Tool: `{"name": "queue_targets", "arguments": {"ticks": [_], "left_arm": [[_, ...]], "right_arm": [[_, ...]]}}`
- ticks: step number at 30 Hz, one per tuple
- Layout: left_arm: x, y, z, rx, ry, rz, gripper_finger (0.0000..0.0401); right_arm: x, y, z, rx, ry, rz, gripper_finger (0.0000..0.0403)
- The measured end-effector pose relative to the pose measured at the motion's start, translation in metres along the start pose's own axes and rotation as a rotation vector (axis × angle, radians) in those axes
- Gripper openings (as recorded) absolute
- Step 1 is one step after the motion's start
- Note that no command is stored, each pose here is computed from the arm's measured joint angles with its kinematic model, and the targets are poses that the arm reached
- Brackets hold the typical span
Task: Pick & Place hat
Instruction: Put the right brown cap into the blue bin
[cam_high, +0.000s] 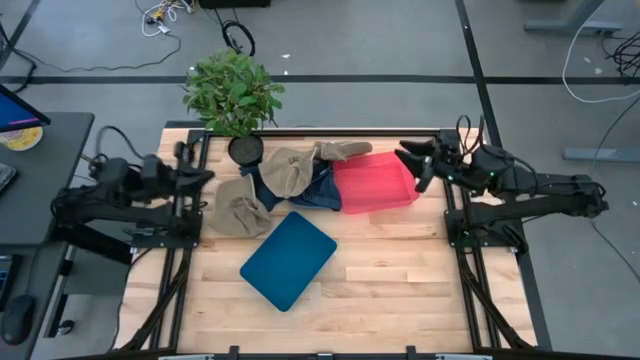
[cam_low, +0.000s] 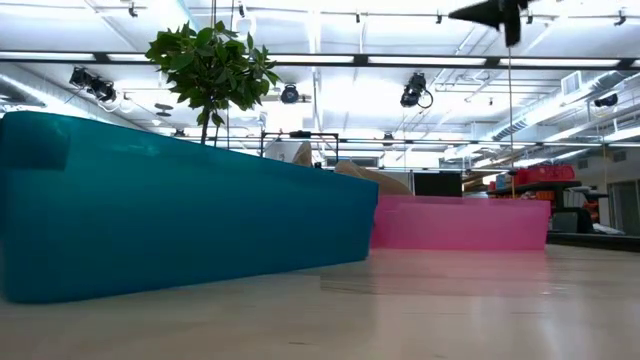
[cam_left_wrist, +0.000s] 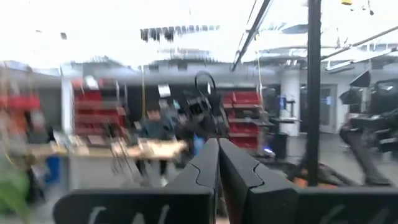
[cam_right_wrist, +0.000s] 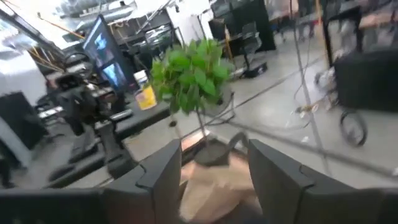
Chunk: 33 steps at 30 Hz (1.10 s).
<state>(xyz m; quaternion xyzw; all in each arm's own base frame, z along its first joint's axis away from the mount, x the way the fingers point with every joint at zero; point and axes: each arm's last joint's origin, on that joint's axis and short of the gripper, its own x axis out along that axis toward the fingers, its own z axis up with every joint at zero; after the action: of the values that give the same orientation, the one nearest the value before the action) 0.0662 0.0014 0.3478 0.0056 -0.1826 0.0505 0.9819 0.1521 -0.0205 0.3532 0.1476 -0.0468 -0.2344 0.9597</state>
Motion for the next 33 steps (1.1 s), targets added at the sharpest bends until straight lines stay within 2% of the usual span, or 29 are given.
{"name": "queue_targets", "arguments": {"ticks": [3, 6, 12, 18, 26, 29, 33], "left_arm": [[-0.002, 0.001, 0.011, 0.062, -0.033, 0.004, 0.0016], [-0.002, 0.001, 0.014, 0.043, -0.043, 0.005, 0.0018], [-0.001, 0.001, 0.010, 0.047, -0.002, 0.002, 0.0018], [0.005, 0.000, 0.002, 0.057, 0.066, 0.010, 0.0018], [0.023, 0.001, -0.012, 0.075, 0.174, 0.145, 0.0019], [0.031, 0.000, -0.017, 0.086, 0.201, 0.151, 0.0019], [0.046, -0.002, -0.018, 0.080, 0.156, 0.154, 0.0019]], "right_arm": [[0.013, 0.007, 0.008, -0.124, 0.042, -0.039, 0.0185], [0.027, 0.010, 0.006, -0.198, 0.167, -0.084, 0.0183], [0.055, 0.012, 0.031, -0.267, 0.378, -0.157, 0.0183], [0.080, -0.001, 0.054, -0.313, 0.589, -0.162, 0.0183], [0.119, -0.043, 0.044, -0.401, 0.760, -0.097, 0.0183], [0.134, -0.048, 0.037, -0.498, 0.770, -0.066, 0.0183], [0.152, -0.054, 0.023, -0.585, 0.810, -0.019, 0.0183]]}}
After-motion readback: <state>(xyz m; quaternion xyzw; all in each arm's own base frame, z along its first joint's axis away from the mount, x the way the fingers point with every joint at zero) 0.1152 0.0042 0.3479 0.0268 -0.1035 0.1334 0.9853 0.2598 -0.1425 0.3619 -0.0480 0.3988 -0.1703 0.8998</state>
